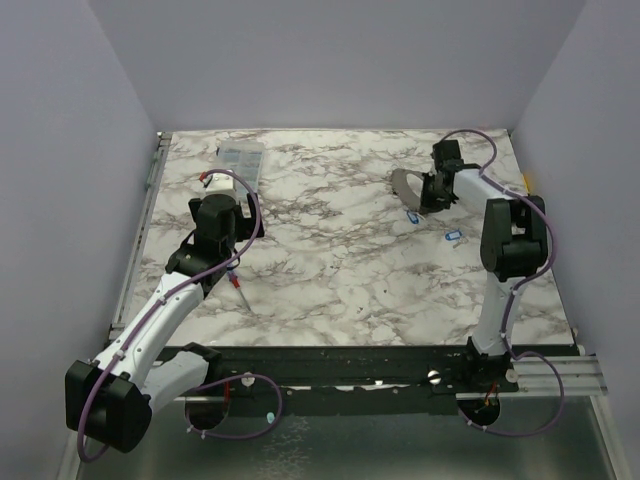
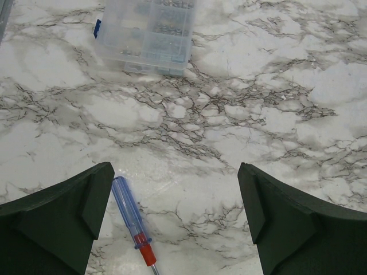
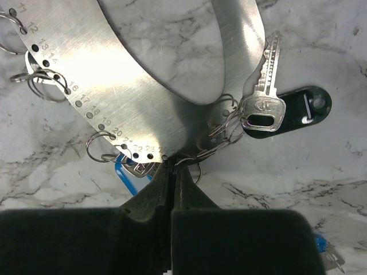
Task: Put the keys on the keyring
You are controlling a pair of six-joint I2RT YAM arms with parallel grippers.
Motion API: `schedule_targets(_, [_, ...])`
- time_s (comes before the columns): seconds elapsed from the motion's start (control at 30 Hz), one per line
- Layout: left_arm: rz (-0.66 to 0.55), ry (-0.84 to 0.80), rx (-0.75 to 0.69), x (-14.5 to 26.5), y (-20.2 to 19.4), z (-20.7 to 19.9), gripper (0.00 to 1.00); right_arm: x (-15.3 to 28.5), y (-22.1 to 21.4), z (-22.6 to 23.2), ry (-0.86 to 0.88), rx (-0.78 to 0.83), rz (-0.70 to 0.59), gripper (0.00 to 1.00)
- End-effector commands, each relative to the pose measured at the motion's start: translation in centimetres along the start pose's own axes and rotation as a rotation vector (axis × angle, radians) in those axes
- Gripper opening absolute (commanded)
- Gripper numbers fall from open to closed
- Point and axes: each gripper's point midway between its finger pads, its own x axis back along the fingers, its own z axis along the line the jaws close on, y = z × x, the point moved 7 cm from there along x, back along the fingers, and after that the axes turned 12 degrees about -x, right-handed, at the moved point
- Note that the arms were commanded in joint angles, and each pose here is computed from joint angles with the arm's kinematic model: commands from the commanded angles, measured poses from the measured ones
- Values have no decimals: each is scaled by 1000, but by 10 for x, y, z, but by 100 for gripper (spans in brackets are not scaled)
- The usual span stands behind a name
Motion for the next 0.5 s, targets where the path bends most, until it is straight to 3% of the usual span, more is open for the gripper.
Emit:
schedule_targets(0.0, [-22, -24, 10, 7, 8, -2, 98, 20, -10, 0, 33, -15, 14, 1])
schedule_targets(0.47, [-77, -112, 13, 15, 13, -9, 97, 69, -21, 37, 414, -142, -23, 1])
